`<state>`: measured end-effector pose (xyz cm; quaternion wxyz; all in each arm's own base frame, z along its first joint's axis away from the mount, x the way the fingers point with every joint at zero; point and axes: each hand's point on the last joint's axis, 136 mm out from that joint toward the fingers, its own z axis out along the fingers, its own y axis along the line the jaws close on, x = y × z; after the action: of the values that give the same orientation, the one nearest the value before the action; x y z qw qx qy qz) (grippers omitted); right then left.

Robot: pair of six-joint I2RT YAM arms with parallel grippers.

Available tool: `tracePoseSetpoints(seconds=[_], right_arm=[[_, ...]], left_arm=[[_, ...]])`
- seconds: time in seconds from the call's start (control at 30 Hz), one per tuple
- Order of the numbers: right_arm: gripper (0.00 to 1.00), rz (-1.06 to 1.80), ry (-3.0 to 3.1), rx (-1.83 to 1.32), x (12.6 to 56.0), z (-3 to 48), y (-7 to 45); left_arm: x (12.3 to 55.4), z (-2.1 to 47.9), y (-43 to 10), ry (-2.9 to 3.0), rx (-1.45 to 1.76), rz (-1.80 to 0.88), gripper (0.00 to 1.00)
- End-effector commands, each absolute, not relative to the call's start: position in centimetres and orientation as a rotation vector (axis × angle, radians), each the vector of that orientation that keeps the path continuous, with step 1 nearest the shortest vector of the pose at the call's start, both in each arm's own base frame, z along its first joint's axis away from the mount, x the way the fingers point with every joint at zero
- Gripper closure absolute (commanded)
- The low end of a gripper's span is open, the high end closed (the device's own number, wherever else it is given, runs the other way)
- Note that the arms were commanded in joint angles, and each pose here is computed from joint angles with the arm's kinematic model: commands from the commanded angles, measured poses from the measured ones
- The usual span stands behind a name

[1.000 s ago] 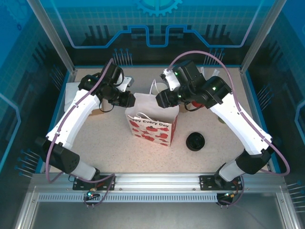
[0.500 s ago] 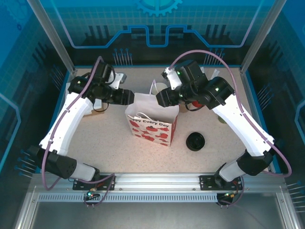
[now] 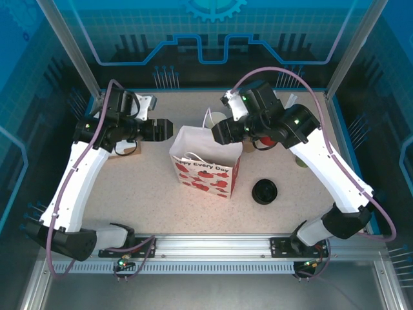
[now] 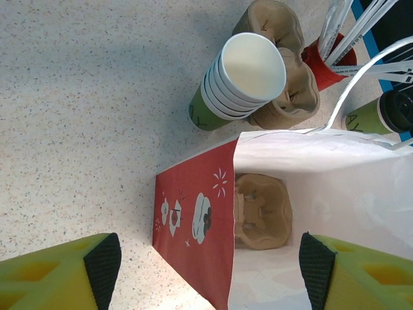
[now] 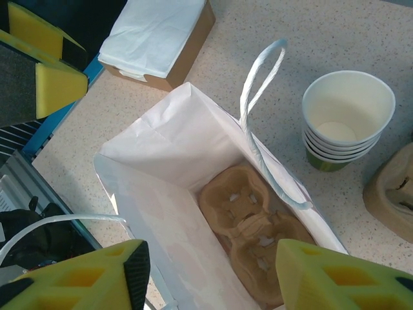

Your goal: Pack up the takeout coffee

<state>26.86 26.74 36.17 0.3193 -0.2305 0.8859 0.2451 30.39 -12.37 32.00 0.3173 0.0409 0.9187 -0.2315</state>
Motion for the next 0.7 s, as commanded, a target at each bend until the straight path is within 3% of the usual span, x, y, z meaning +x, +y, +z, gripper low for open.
tracePoseSetpoints(seconds=[0.0,0.23,0.4,0.67], right_arm=[[0.41,0.692,2.244,-0.562,26.7,39.1,25.8],[0.35,0.633,2.207,-0.464,26.5,40.7,22.6],[0.31,0.461,2.235,-0.290,26.2,40.7,16.7],[0.14,0.224,2.314,-0.010,24.5,37.8,8.0]], left_arm=[[30.3,33.1,-12.0,2.372,0.076,-0.628,0.20],[29.6,33.6,-12.1,2.362,0.056,-0.704,0.15],[28.9,33.3,-11.8,2.389,0.043,-0.697,0.16],[28.1,32.1,-11.5,2.418,0.018,-0.691,0.17]])
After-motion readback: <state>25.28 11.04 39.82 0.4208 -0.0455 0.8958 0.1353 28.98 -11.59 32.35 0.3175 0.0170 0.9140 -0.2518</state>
